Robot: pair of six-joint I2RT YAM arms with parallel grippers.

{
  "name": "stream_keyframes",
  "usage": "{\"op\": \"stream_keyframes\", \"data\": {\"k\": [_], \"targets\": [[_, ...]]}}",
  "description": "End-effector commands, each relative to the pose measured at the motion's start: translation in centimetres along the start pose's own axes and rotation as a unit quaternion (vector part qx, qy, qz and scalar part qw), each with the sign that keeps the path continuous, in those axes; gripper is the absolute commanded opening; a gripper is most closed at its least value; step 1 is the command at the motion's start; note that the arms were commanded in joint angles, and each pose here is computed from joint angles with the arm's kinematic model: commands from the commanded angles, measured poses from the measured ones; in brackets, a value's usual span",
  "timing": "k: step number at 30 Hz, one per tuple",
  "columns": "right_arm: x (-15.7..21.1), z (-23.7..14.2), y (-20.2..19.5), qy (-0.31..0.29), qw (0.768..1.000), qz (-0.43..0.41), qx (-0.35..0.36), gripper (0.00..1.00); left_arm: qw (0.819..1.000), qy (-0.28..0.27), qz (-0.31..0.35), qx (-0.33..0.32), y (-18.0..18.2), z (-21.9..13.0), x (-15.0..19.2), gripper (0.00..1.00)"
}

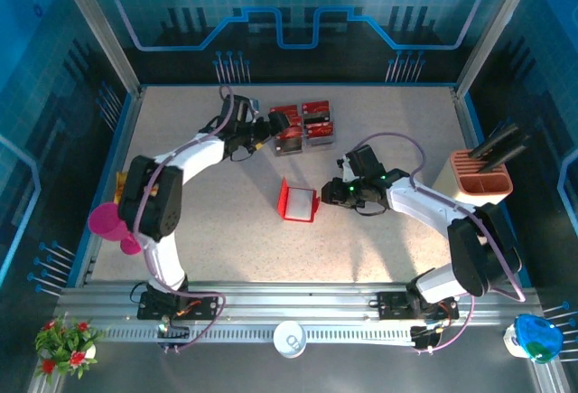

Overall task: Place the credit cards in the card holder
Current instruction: Move the storage box to the top-center of the table, then flip over the card slot on the card holder.

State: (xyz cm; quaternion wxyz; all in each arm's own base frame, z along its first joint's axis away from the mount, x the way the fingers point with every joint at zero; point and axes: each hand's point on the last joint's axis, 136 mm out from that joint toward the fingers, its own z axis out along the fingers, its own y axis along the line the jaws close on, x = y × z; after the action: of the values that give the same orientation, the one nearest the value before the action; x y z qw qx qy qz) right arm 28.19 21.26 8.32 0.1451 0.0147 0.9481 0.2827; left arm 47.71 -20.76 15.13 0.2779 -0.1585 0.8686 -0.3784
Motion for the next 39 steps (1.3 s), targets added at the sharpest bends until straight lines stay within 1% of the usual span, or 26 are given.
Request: {"op": "stream_keyframes", "data": {"k": [1,6,8,11,16,22,25,30,35,39], "targets": [[0.0,0.6,-0.2,0.001,1.0,-0.004,0.002,0.41,0.999,0.0,-0.006,0.043,-4.5,-3.6,1.1,0.99],[-0.1,1.9,-0.4,0.007,1.0,-0.001,-0.001,0.46,0.996,0.026,-0.018,0.088,-9.6,-4.7,5.5,0.99],[-0.3,2.2,-0.4,0.006,1.0,0.0,-0.001,0.46,0.994,0.037,-0.032,0.1,-10.6,-4.5,7.4,0.99],[-0.5,2.7,-0.2,0.006,1.0,0.004,-0.007,0.47,0.992,0.054,-0.049,0.107,-11.0,-3.9,9.9,0.99],[-0.4,3.3,0.0,0.012,1.0,0.004,-0.01,0.47,0.993,0.061,-0.06,0.087,-9.1,-3.4,11.7,0.99],[-0.1,4.2,-0.2,0.021,1.0,0.011,-0.01,0.47,0.992,0.084,-0.061,0.065,-7.0,-2.4,13.2,0.99],[0.1,4.7,-0.4,0.024,1.0,0.012,-0.008,0.44,0.992,0.094,-0.06,0.054,-6.1,-2.0,13.9,0.99],[0.1,5.1,-0.8,0.028,1.0,0.012,-0.002,0.35,0.993,0.106,-0.045,0.028,-4.3,-1.7,14.9,0.99],[0.3,5.3,-1.3,0.031,0.999,0.015,0.001,0.23,0.993,0.114,-0.011,-0.013,-2.3,-2.1,15.5,0.99],[0.5,5.3,-1.5,0.032,0.999,0.018,0.001,0.16,0.992,0.116,0.011,-0.043,-0.8,-2.5,15.9,0.99]]}}
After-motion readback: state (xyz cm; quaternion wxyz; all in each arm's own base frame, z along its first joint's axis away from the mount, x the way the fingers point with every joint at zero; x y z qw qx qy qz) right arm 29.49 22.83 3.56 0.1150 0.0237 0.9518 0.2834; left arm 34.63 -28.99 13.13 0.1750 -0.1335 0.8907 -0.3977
